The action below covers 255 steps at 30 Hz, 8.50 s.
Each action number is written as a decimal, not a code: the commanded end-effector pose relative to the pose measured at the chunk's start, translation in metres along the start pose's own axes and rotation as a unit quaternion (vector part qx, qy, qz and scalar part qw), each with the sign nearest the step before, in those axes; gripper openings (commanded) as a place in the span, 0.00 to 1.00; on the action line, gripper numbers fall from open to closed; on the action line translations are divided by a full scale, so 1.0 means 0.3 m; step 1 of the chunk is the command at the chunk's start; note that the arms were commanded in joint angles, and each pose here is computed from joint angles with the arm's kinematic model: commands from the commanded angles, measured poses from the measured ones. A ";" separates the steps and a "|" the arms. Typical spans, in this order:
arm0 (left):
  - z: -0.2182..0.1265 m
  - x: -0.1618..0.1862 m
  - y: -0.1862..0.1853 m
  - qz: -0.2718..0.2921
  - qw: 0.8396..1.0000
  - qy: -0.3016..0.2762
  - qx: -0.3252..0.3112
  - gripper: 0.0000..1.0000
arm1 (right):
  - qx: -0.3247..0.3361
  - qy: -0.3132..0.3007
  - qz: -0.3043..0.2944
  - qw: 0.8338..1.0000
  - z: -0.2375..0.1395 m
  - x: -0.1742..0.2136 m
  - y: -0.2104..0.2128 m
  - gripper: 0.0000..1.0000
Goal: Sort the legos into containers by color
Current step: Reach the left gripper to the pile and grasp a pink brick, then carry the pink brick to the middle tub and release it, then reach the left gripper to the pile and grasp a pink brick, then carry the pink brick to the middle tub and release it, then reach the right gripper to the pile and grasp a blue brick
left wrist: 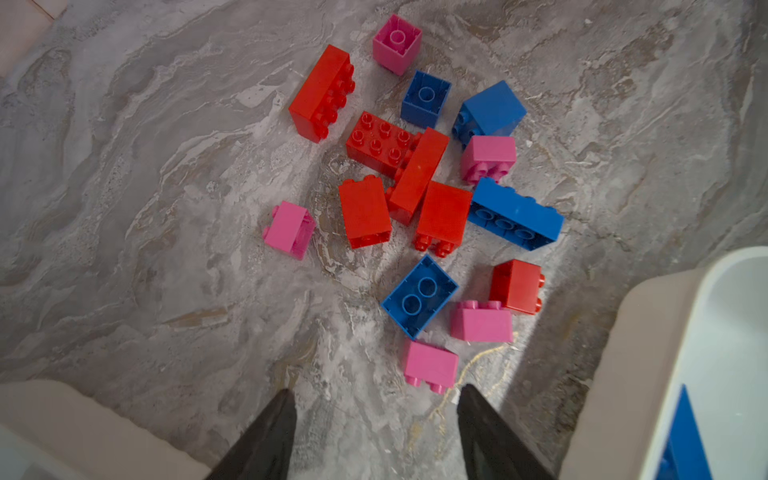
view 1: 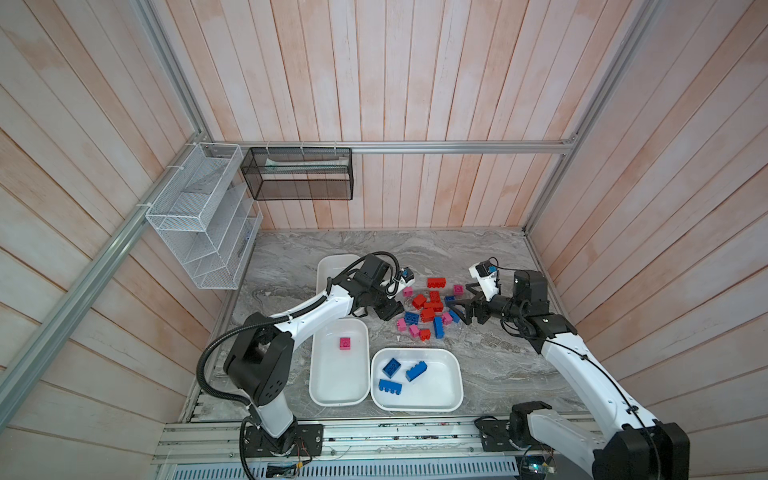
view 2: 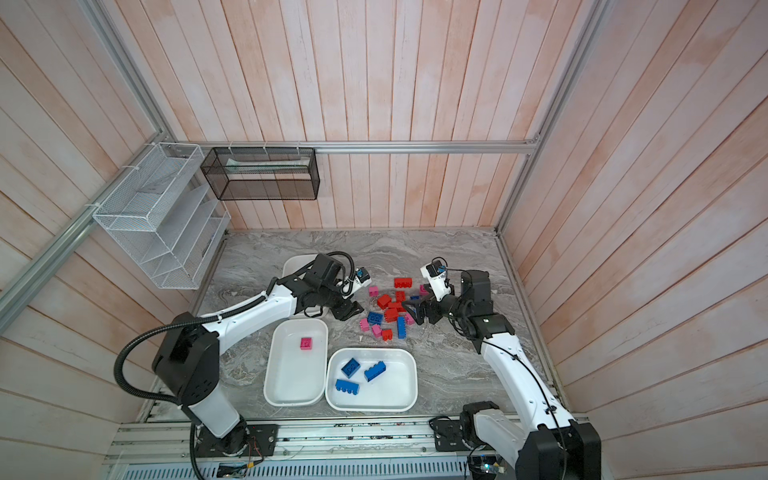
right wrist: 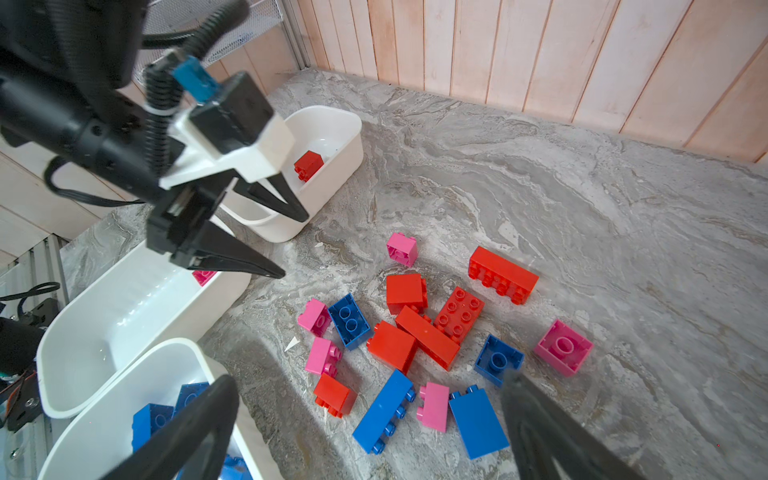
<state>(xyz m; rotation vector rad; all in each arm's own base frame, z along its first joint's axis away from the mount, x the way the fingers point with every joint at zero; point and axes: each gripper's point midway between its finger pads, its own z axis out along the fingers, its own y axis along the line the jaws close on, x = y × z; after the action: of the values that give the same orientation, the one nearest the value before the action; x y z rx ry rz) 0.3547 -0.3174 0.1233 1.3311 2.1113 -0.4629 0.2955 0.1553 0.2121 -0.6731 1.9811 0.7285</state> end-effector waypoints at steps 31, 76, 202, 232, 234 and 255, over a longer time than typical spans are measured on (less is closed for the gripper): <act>0.355 -0.013 0.172 0.044 0.997 0.016 0.061 0.18 | -0.026 -0.002 0.034 0.999 -0.008 0.066 0.042 0.98; -0.376 0.441 -0.145 -0.350 0.921 0.059 -0.162 0.24 | -0.055 0.028 0.017 0.998 0.059 0.047 0.064 0.98; -0.418 0.602 -0.023 -0.524 0.827 0.045 -0.201 0.63 | -0.069 0.063 -0.007 0.996 0.105 0.080 0.114 0.98; -0.580 0.236 -0.095 -0.432 0.884 -0.167 0.066 1.00 | -0.054 0.394 -0.194 0.897 0.507 0.356 0.132 0.68; -0.573 0.241 -0.098 -0.435 0.882 -0.167 0.071 1.00 | -0.044 0.402 -0.194 0.894 0.522 0.369 0.118 0.61; -0.532 0.305 -0.096 -0.444 0.883 -0.142 0.056 1.00 | -0.017 0.446 -0.204 0.871 0.589 0.444 0.055 0.43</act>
<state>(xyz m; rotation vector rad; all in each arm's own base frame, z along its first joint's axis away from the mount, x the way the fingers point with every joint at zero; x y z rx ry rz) 0.2537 -0.1784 0.1929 0.2178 2.3384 -1.0998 0.3213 0.2710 0.0273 -1.5757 2.4703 0.2164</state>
